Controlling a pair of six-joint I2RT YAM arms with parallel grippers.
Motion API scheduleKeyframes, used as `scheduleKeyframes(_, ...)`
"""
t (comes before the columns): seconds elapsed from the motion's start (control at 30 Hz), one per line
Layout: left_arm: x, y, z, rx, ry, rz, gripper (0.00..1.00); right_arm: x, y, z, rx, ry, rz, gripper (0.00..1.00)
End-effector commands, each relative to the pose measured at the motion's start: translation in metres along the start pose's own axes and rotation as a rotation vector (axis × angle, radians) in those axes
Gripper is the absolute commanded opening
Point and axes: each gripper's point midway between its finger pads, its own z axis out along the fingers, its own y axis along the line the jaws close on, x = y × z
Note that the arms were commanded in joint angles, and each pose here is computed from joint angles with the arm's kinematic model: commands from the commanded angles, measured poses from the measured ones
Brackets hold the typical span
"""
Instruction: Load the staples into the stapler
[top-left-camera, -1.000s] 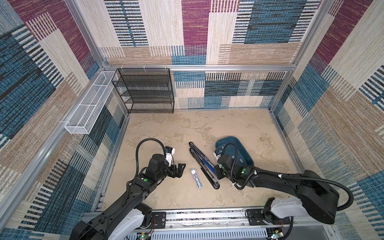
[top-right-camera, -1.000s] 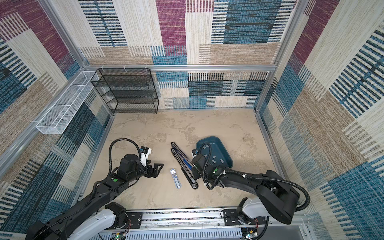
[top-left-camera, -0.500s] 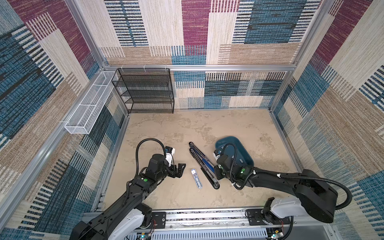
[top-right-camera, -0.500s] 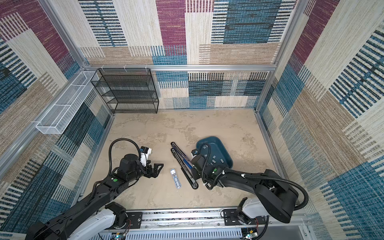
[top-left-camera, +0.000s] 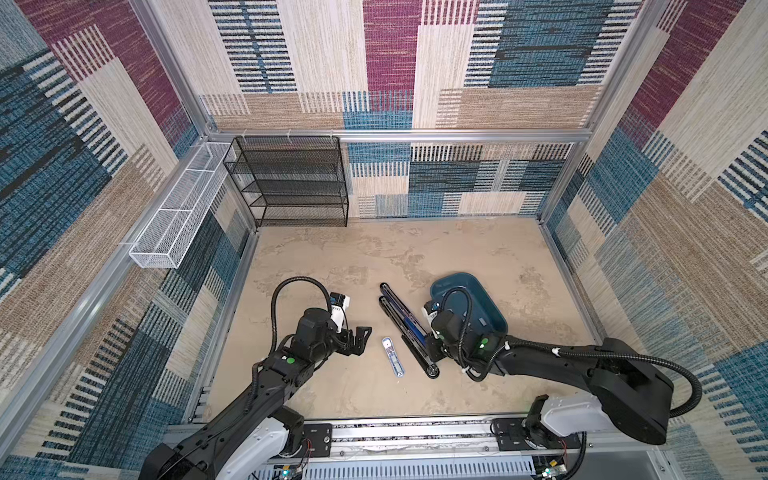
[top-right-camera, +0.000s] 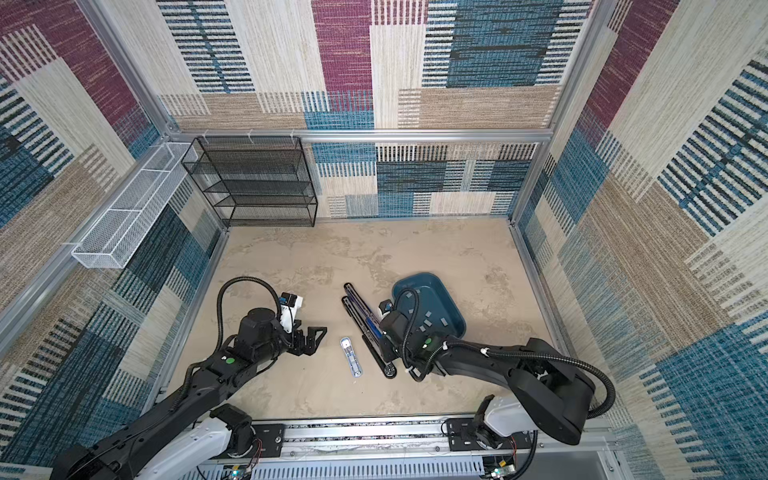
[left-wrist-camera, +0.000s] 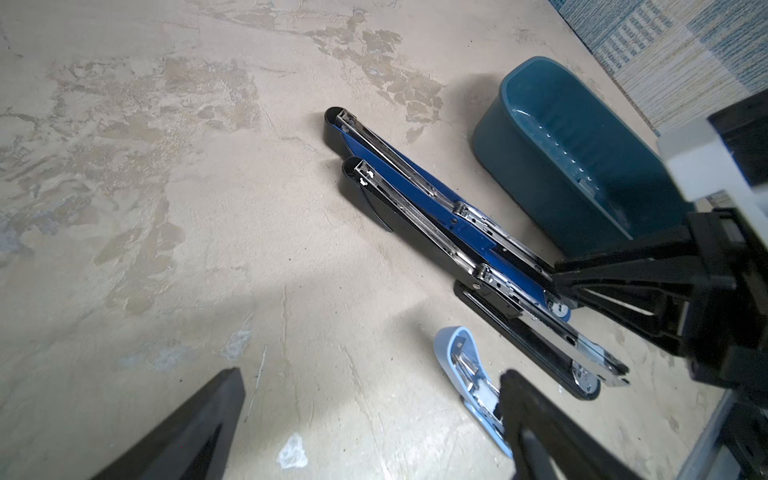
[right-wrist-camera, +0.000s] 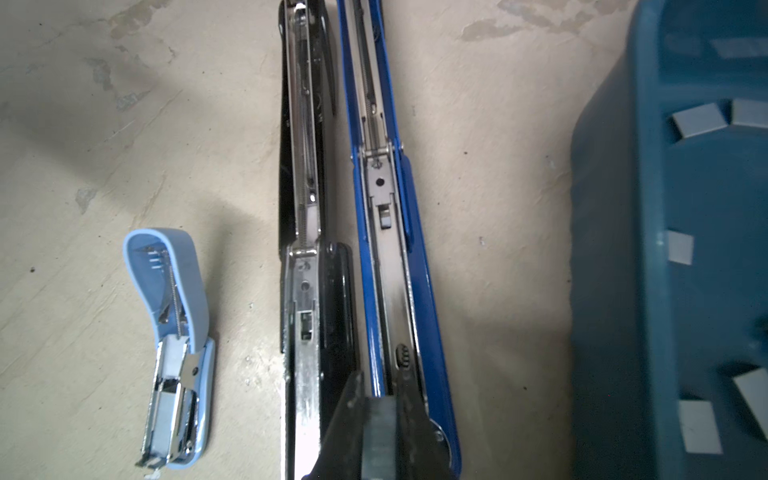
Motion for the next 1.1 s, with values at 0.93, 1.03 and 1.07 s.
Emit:
scheduleKeyframes(0.93, -0.007, -0.003, 0.000, 0.015, -0.026, 0.017, 0.99, -0.019, 0.001, -0.007, 0.023, -0.089, -0.061, 0.06)
scheduleKeyframes(1.03, -0.006, -0.003, 0.000, 0.014, -0.025, 0.016, 0.99, -0.019, 0.001, -0.006, 0.021, -0.090, -0.063, 0.06)
scheduleKeyframes(1.07, -0.007, -0.003, 0.000, 0.015, -0.026, 0.016, 0.99, -0.019, 0.001, -0.006, 0.020, -0.091, -0.064, 0.06)
